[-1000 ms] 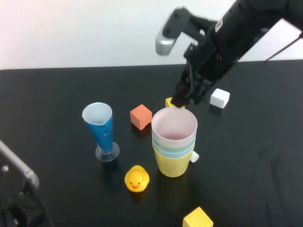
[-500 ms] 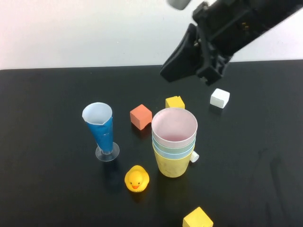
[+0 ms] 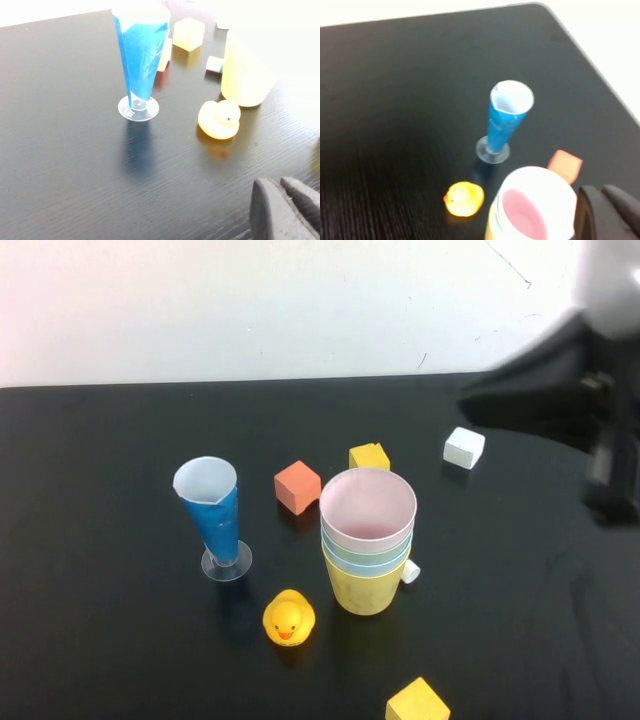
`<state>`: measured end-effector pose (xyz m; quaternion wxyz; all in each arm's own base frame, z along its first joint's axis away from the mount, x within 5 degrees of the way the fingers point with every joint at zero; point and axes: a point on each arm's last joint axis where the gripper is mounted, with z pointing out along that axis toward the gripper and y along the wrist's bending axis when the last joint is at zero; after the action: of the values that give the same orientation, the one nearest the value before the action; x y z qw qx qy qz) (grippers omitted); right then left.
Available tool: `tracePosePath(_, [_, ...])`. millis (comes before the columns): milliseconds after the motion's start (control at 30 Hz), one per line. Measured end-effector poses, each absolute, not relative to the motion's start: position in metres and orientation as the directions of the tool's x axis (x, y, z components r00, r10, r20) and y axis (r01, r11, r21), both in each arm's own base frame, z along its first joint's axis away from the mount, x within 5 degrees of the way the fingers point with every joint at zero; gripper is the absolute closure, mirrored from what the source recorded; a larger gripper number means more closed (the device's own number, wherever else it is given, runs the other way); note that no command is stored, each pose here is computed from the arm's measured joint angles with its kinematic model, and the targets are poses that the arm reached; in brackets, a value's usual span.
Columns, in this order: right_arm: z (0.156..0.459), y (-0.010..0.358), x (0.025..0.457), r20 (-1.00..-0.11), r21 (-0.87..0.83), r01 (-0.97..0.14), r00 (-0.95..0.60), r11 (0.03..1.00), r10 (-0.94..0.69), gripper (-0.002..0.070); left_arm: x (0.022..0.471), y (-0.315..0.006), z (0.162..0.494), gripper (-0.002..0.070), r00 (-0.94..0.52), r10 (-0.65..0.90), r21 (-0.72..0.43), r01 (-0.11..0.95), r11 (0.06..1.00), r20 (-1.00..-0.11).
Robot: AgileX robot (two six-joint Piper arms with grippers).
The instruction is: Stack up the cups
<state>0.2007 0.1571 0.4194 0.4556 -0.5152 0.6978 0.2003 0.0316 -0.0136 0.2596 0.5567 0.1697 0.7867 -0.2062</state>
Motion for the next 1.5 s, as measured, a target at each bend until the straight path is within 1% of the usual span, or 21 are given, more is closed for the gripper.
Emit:
tracePosePath(167, [0.417,0.128,0.157,-0.876,-0.274,-0.846,0.024,0.457,-0.481,0.0671,0.032,-0.014,0.26,0.0676,-0.324,0.036,-0.137,0.497,0.857,-0.945])
tracePosePath(400, [0.407,0.088,0.102,-0.905,-0.375,-0.728,0.155,0.574,-0.396,0.0671,0.032,-0.014,0.26,0.0676,-0.324,0.036,-0.137,0.497,0.857,-0.945])
tracePosePath(533, [0.397,0.072,0.079,-0.904,-0.412,-0.673,0.215,0.614,-0.37,0.0671,0.032,-0.014,0.26,0.0676,-0.324,0.036,-0.137,0.497,0.857,-0.945])
tracePosePath(600, [0.389,0.067,0.073,-0.902,-0.419,-0.663,0.222,0.621,-0.371,0.0671,0.032,-0.014,0.26,0.0676,-0.324,0.036,-0.137,0.497,0.857,-0.945])
tracePosePath(767, [0.372,0.064,0.067,-0.899,-0.42,-0.666,0.212,0.616,-0.384,0.0673,0.032,-0.014,0.26,0.0676,-0.324,0.036,-0.137,0.497,0.857,-0.945])
tracePosePath(967, [0.347,0.067,0.07,-0.894,-0.394,-0.706,0.146,0.588,-0.424,0.0674,0.032,-0.014,0.26,0.0676,-0.325,0.035,-0.139,0.497,0.856,-0.945])
tracePosePath(1100, [0.326,0.066,0.075,-0.868,-0.414,-0.703,0.115,0.578,-0.482,0.0675,0.032,-0.014,0.26,0.0676,-0.325,0.035,-0.139,0.497,0.856,-0.945])
tracePosePath(1167, [0.315,0.064,0.079,-0.86,-0.432,-0.675,0.109,0.599,-0.498,0.0675,0.032,-0.014,0.26,0.0676,-0.325,0.035,-0.139,0.497,0.856,-0.945])
tracePosePath(1333, [0.291,0.059,0.087,-0.872,-0.448,-0.581,0.115,0.679,-0.476,0.0676,0.032,-0.014,0.26,0.0676,-0.325,0.035,-0.139,0.497,0.856,-0.945])
tracePosePath(1433, [0.277,0.056,0.089,-0.882,-0.435,-0.555,0.102,0.709,-0.461,0.0676,0.032,-0.014,0.26,0.0676,-0.325,0.035,-0.139,0.497,0.856,-0.945])
tracePosePath(1500, [0.262,0.054,0.088,-0.899,-0.394,-0.549,0.065,0.737,-0.433,0.0676,0.032,-0.014,0.26,0.0676,-0.325,0.035,-0.139,0.497,0.856,-0.945])
